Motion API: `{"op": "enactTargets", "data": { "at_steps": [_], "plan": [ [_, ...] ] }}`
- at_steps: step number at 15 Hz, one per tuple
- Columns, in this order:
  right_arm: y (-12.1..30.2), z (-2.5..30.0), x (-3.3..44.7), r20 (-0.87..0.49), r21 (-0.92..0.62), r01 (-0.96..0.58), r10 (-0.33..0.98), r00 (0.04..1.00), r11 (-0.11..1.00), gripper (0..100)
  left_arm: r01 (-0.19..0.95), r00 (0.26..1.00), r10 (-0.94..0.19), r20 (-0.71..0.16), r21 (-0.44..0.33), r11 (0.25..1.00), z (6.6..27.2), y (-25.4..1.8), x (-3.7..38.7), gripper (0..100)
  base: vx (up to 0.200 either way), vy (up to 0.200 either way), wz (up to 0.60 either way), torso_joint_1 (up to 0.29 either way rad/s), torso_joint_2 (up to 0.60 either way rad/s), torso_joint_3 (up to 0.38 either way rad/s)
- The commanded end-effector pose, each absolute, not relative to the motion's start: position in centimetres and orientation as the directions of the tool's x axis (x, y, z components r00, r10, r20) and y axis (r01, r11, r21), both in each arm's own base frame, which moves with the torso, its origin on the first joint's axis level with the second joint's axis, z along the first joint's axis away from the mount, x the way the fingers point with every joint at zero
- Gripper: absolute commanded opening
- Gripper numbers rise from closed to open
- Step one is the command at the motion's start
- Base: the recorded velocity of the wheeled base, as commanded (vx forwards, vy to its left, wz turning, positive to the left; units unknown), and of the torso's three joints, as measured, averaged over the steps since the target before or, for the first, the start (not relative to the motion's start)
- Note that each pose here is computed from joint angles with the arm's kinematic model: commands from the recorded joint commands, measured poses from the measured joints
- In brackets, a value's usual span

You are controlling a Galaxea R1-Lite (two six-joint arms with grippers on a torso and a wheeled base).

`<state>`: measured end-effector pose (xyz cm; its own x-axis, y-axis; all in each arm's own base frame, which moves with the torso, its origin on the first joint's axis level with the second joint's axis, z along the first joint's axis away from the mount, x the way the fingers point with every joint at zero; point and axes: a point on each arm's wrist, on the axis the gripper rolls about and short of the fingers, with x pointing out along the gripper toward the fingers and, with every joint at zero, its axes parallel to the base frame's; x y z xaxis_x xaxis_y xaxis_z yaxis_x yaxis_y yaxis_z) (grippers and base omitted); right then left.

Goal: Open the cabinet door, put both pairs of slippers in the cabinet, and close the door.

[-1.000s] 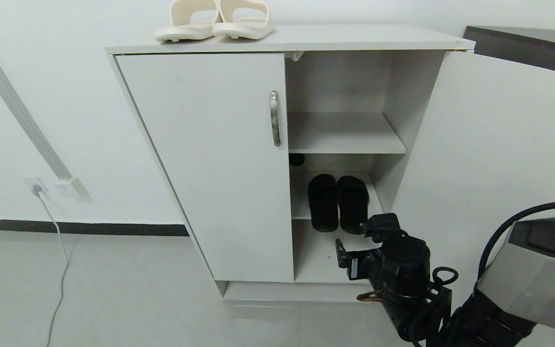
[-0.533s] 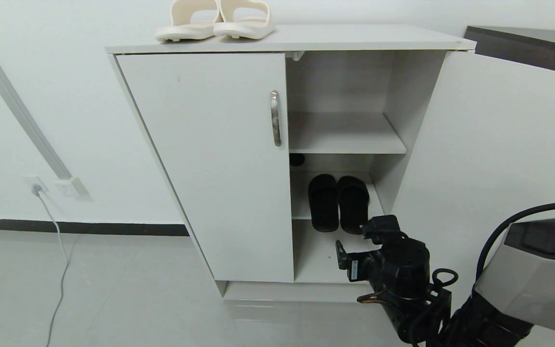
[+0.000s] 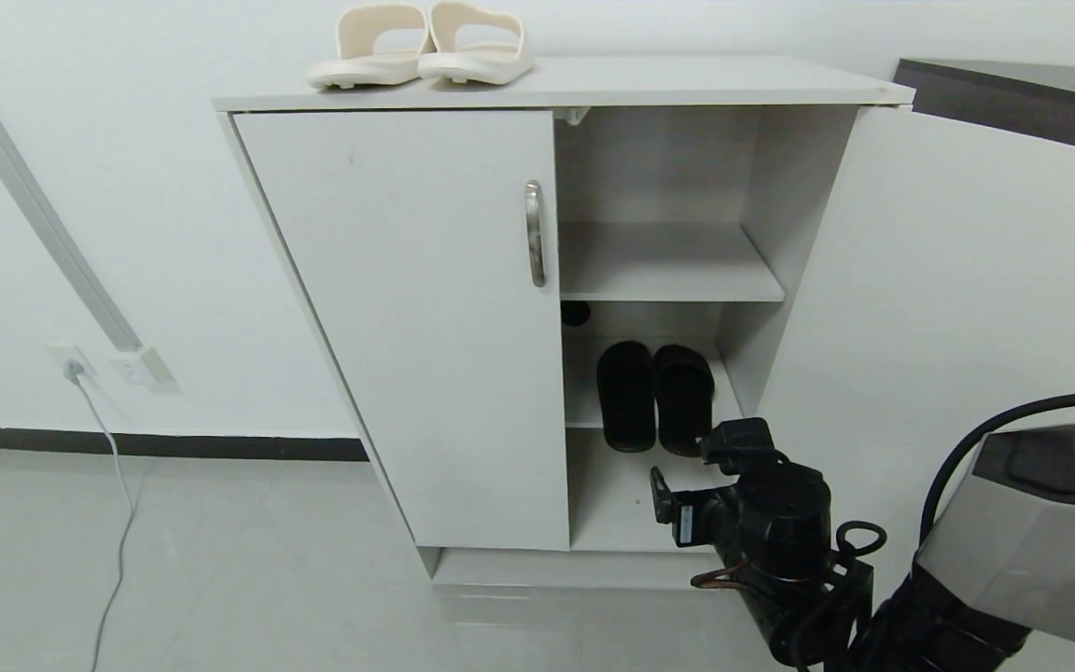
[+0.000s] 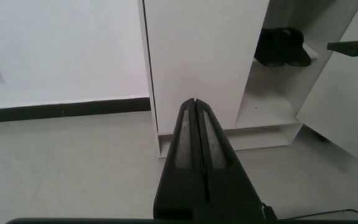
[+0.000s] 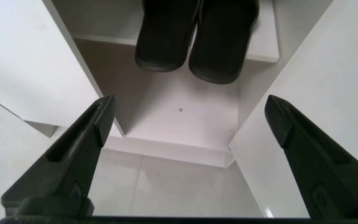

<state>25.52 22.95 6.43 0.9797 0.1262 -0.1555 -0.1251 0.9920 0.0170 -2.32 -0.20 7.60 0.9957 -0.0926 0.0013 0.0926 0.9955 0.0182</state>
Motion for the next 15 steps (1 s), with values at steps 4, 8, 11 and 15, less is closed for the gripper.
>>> {"op": "enactTargets", "data": {
  "at_steps": [4, 8, 11, 15],
  "plan": [
    [22.98, 6.28, 25.53, -0.155, 0.016, -0.126, 0.127, 0.98, 0.992, 100, 0.092, 0.996, -0.092, 0.0, 0.018, 0.996, 7.6, -0.2, -2.31, 0, 0.0, 0.0, 0.0, 0.004, 0.0, 0.178],
    [22.86, 6.08, 25.41, -0.162, 0.011, -0.126, 0.126, 0.979, 0.992, 100, 0.092, 0.996, -0.092, 0.0, 0.018, 0.996, 7.6, -0.2, -2.31, 0, 0.0, 0.0, 0.0, 0.0, 0.0, 0.188],
    [22.86, 6.11, 25.41, -0.151, 0.019, -0.126, 0.128, 0.98, 0.992, 100, 0.093, 0.996, -0.093, 0.0, 0.02, 0.995, 7.6, -0.2, -2.31, 0, 0.0, 0.0, 0.0, -0.001, 0.0, 0.03],
    [22.69, 5.96, 25.24, -0.155, 0.012, -0.127, 0.127, 0.98, 0.992, 100, 0.092, 0.996, -0.092, 0.0, 0.018, 0.996, 7.6, -0.2, -2.31, 0, 0.0, 0.0, 0.0, 0.0, 0.0, 0.0]
  ]
}}
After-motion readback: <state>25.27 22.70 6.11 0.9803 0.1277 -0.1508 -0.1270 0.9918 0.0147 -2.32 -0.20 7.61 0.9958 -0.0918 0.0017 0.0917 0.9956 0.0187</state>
